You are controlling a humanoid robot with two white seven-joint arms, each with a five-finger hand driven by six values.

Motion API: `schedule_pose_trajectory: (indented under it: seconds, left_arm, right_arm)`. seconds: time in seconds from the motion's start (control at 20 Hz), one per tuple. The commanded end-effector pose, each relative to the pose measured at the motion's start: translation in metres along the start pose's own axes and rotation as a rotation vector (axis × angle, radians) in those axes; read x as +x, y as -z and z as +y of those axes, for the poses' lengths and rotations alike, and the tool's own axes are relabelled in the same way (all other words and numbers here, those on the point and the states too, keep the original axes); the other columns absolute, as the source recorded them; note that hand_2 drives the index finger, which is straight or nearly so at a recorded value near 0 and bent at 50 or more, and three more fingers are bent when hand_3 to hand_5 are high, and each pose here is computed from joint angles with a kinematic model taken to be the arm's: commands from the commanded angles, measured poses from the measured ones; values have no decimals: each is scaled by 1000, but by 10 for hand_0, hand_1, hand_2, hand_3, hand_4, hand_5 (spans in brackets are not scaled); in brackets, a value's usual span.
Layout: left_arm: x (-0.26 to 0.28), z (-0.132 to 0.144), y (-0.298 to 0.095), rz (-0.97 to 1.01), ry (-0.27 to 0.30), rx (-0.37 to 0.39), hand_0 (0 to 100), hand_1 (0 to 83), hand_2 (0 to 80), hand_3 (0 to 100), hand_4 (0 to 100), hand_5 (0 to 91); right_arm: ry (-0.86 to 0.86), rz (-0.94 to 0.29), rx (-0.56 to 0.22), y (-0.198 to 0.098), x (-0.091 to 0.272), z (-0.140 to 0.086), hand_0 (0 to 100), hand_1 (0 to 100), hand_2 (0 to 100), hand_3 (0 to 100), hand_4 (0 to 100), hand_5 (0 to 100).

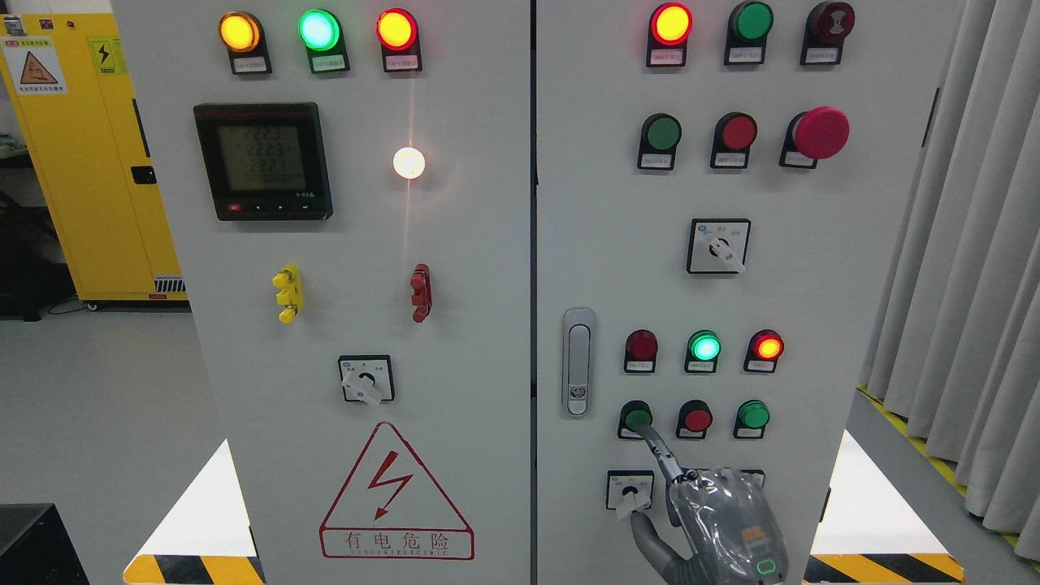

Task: Press green start button
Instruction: 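Press the green push button inward with the right hand's index finger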

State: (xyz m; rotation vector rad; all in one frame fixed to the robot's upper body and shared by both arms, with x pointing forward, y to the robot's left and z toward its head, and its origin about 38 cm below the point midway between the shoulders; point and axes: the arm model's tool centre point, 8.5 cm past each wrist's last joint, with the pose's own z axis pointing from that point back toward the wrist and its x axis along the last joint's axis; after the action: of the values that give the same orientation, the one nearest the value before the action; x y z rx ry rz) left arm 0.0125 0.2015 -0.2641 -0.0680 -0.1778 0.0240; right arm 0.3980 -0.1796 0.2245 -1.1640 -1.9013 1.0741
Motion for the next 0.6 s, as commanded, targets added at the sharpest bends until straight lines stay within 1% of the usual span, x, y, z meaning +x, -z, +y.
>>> schedule_pose_trajectory:
  seconds: [0.0,0.55]
  left_arm:
    - [0,0,0,-1,0,0,120,556,0,0,0,0]
    - [0,0,0,-1,0,0,120,556,0,0,0,0]
  right_arm:
    - [37,2,26,6,8,9,471,815,4,911,989,1000]
    - [46,17,23,10,2,9,477,804,0,909,983,1000]
